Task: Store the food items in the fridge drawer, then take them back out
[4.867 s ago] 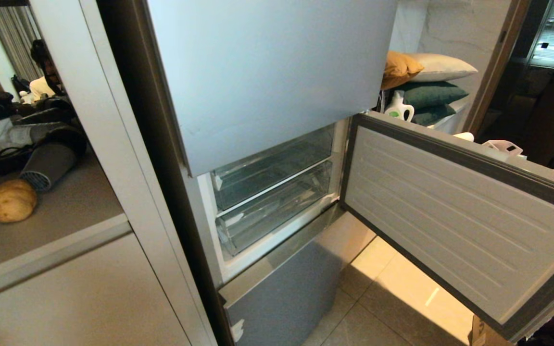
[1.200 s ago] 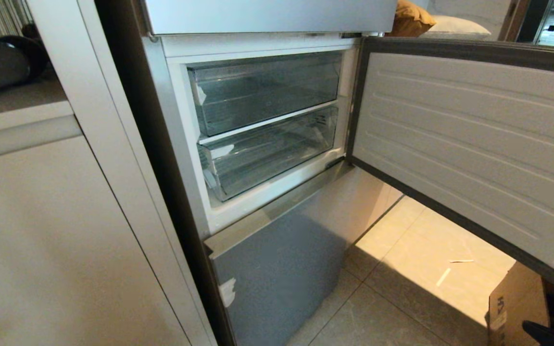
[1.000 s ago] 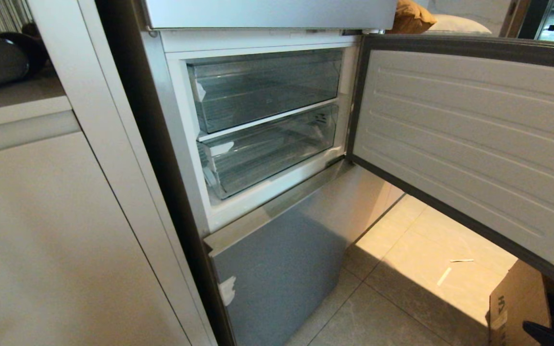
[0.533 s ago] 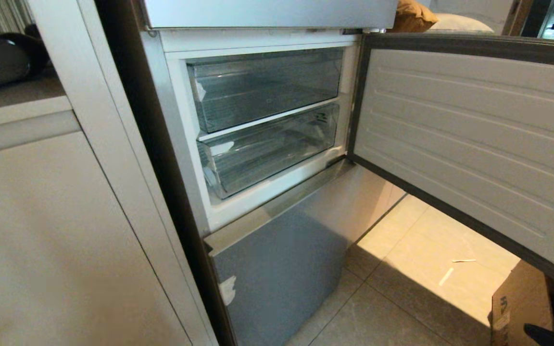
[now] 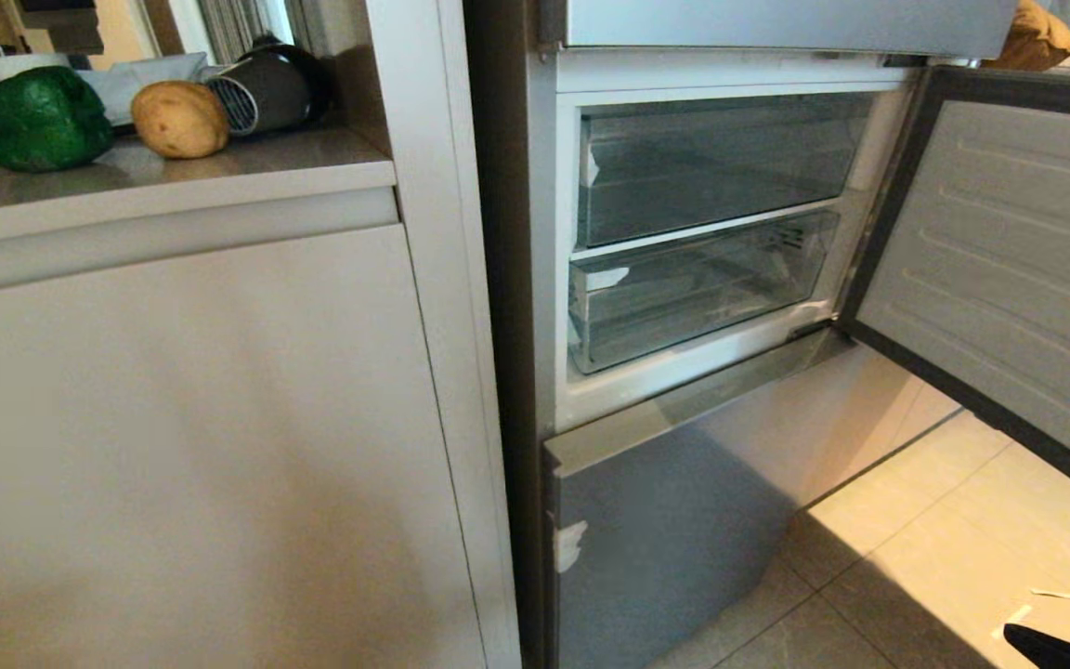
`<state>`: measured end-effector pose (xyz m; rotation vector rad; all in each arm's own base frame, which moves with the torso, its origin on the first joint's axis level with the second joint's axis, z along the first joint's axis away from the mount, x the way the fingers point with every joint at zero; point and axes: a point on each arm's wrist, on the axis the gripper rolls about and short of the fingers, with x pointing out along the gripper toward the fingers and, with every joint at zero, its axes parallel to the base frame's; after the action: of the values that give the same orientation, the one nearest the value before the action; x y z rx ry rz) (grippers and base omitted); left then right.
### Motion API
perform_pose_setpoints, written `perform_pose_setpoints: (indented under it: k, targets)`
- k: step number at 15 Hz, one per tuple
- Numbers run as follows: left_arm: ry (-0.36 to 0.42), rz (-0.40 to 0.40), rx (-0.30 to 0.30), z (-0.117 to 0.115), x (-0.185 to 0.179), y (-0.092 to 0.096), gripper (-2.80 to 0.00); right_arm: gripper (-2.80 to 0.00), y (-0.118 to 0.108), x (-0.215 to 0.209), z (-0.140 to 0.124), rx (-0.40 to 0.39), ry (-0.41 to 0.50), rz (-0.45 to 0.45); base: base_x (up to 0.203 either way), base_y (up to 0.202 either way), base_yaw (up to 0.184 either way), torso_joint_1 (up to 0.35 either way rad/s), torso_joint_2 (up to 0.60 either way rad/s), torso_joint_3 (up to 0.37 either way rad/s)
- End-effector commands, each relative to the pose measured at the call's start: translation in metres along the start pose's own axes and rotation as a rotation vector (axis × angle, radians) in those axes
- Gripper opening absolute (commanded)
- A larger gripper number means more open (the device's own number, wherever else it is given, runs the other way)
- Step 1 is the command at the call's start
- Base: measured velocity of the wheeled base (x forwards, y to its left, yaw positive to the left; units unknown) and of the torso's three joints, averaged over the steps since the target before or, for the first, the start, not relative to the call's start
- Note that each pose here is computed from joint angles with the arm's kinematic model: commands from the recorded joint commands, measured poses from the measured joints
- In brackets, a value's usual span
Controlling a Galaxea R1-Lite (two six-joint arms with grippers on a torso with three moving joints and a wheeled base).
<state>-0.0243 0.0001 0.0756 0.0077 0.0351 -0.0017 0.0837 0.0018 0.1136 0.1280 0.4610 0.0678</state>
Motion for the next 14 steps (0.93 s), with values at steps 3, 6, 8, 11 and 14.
perform_pose_setpoints:
  k: [3,6,8,11,14]
  targets:
    - [0.0,0.0,0.0,0.0,0.0,0.0,-2.8,-2.8,0.002,0.005,0.02,0.004,-0.039,0.007,0.0,0.0,0.0,0.0,0.0,0.0]
    - [0.0,0.0,0.0,0.0,0.0,0.0,-2.8,-2.8,0.001,0.015,0.049,0.004,-0.083,-0.012,0.0,0.0,0.0,0.0,0.0,0.0]
    - [0.0,0.0,0.0,0.0,0.0,0.0,-2.8,-2.8,-0.005,0.025,0.063,0.021,-0.123,-0.054,0.0,0.0,0.0,0.0,0.0,0.0]
    - [0.0,0.0,0.0,0.0,0.0,0.0,-2.8,-2.8,-0.015,0.053,0.078,0.062,-0.178,-0.082,0.0,0.0,0.0,0.0,0.0,0.0]
    - [0.0,0.0,0.0,0.0,0.0,0.0,-2.8,-2.8,-0.021,0.079,0.082,0.07,-0.203,-0.084,0.0,0.0,0.0,0.0,0.0,0.0]
